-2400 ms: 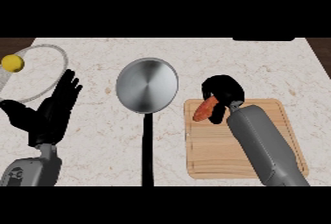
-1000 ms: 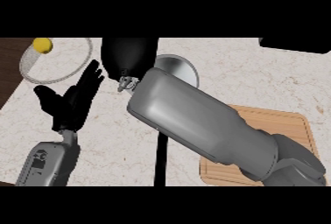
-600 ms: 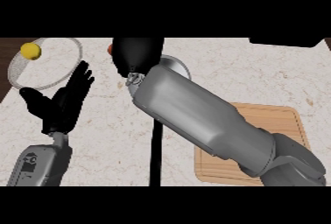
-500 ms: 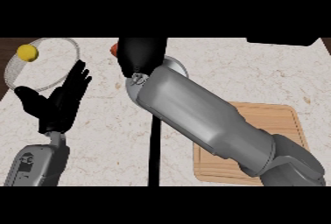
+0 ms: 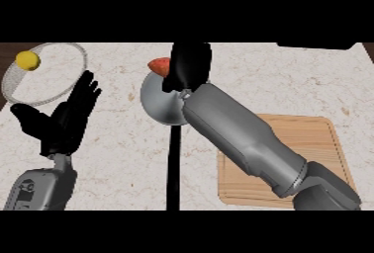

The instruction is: Pick the sweet potato from the cutting board and place it in the pan

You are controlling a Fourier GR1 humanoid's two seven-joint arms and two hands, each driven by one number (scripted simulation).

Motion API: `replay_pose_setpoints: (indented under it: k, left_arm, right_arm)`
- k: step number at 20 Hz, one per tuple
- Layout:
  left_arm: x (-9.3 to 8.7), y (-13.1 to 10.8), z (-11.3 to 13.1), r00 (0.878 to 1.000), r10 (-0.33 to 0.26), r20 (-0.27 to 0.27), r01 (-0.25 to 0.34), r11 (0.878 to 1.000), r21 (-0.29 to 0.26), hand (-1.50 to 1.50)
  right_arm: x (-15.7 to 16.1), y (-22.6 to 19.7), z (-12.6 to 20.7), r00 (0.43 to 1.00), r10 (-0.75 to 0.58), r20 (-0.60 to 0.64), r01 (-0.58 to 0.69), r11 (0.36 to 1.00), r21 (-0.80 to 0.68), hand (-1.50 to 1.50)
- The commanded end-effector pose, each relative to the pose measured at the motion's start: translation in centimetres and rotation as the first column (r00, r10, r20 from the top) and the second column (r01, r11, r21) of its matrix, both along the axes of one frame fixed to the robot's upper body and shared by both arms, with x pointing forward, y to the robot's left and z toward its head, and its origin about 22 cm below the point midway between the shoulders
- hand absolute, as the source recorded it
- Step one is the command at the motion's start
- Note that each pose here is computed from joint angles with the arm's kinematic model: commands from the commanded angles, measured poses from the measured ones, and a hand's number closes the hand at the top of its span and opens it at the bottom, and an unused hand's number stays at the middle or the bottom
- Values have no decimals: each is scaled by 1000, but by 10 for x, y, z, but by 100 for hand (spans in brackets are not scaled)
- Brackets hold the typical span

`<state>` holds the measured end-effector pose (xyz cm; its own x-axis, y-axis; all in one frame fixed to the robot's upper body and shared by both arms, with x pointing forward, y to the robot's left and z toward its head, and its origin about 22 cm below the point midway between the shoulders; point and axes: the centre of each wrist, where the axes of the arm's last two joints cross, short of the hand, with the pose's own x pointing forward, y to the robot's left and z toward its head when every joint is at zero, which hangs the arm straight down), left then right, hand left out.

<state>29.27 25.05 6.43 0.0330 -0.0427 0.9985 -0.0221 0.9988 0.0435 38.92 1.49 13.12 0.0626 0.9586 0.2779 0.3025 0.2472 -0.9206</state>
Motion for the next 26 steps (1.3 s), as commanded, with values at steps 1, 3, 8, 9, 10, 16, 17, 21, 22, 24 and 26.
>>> replay_pose_setpoints:
  k: [1, 3, 8, 9, 10, 16, 17, 21, 22, 24, 26]
  left_arm:
    - [-2, 3, 6, 1000, 7, -6, -7, 1000, -6, 0]
    - [1, -12, -2, 1000, -6, 11, 6, 1000, -9, 0]
    - [-2, 1, -4, 1000, -11, -3, 11, 1000, -2, 0]
    - [7, -10, 6, 1000, -22, 14, 22, 1000, -8, 0]
    - [8, -12, 6, 1000, -26, 11, 26, 1000, -9, 0]
    - [1, -8, 12, 1000, -21, 18, 21, 1000, -11, 0]
    - [-1, -9, 3, 999, -43, 6, 43, 999, -9, 0]
    - [-7, -5, 4, 1000, 7, 0, -7, 1000, -1, 0]
    - [-5, 4, -3, 1000, 3, 11, -3, 1000, 2, 0]
    - [-9, 16, -5, 999, 33, -10, -33, 999, 13, 0]
    - [-12, 32, -7, 998, 67, -16, -67, 998, -11, 0]
  right_arm:
    - [8, -14, -24, 1000, -13, 15, 12, 998, 61, 150]
    - [12, -21, -37, 998, -58, -20, 59, 997, 46, 150]
    - [17, -46, -64, 964, -196, -181, 225, 961, 158, -150]
    - [21, -46, -58, 958, -195, -209, 233, 956, 176, -150]
    - [21, -55, -69, 958, -174, -227, 222, 954, 204, -150]
    - [17, -59, -81, 976, -93, -196, 144, 954, 264, -150]
    - [9, -62, -93, 987, -77, -144, 121, 938, 324, -150]
    - [9, -54, -73, 996, -93, -19, 89, 856, 509, -150]
    - [10, -60, -77, 996, -86, 4, 70, 842, 535, -150]
    - [7, -62, -74, 995, -90, 33, 51, 788, 614, -150]
    - [-1, -71, -76, 995, -78, 57, 18, 729, 685, -150]
